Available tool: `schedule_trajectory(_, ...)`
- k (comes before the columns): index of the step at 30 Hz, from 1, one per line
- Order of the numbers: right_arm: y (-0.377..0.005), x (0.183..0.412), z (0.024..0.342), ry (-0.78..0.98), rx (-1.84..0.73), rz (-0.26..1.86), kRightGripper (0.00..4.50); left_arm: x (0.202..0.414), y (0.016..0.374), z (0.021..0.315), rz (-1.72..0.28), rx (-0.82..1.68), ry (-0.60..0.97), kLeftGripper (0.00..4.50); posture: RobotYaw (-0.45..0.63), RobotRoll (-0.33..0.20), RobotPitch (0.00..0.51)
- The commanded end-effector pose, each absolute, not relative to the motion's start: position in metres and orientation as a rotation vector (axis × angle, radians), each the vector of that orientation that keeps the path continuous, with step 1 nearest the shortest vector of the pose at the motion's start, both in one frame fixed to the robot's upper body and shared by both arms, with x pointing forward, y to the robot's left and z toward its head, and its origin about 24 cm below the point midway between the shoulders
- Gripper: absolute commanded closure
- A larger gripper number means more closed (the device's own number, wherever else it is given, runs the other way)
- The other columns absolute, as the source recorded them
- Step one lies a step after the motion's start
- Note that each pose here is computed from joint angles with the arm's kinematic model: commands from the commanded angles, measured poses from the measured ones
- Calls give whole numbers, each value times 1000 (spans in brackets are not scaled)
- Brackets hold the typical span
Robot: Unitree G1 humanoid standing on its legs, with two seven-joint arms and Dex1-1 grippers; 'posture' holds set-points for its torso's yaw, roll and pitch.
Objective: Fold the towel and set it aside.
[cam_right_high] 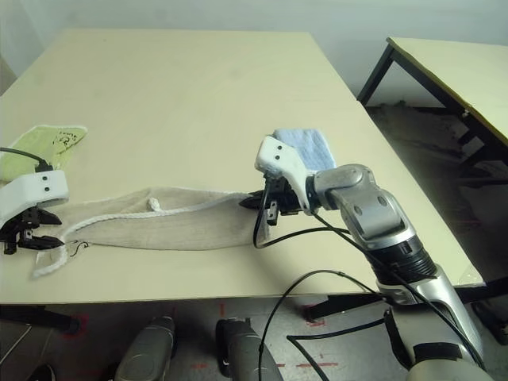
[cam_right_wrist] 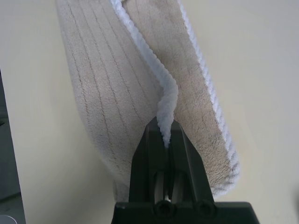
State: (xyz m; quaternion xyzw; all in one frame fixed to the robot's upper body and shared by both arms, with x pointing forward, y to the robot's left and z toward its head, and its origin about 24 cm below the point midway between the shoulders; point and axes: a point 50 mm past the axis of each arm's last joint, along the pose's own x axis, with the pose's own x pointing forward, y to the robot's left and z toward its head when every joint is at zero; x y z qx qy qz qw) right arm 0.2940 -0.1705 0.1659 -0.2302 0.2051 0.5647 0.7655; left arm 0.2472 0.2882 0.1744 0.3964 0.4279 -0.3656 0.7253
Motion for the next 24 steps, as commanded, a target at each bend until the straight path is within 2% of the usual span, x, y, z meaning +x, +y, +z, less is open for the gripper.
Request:
schedule_trajectory(1,-177,291,167,457,-516,1226,4500,247,289,173,-831,832,961,4418,135,0,123)
schedule_trajectory(9,-188,290,158,528,-574,1226,4500,259,284,184,-884,781,896,4464,132,0,126)
schedule_trajectory(16,-197,284,160,657,-705,1279,4500,265,274,190,-948,807,873,4464,116,0,124)
schedule_trajectory(19,-194,285,164,672,-728,1289,3786,267,268,192,-957,809,861,4500,116,0,123)
schedule_trajectory(24,-184,286,172,671,-752,1318,2056,269,264,194,-958,810,854,4500,120,0,124)
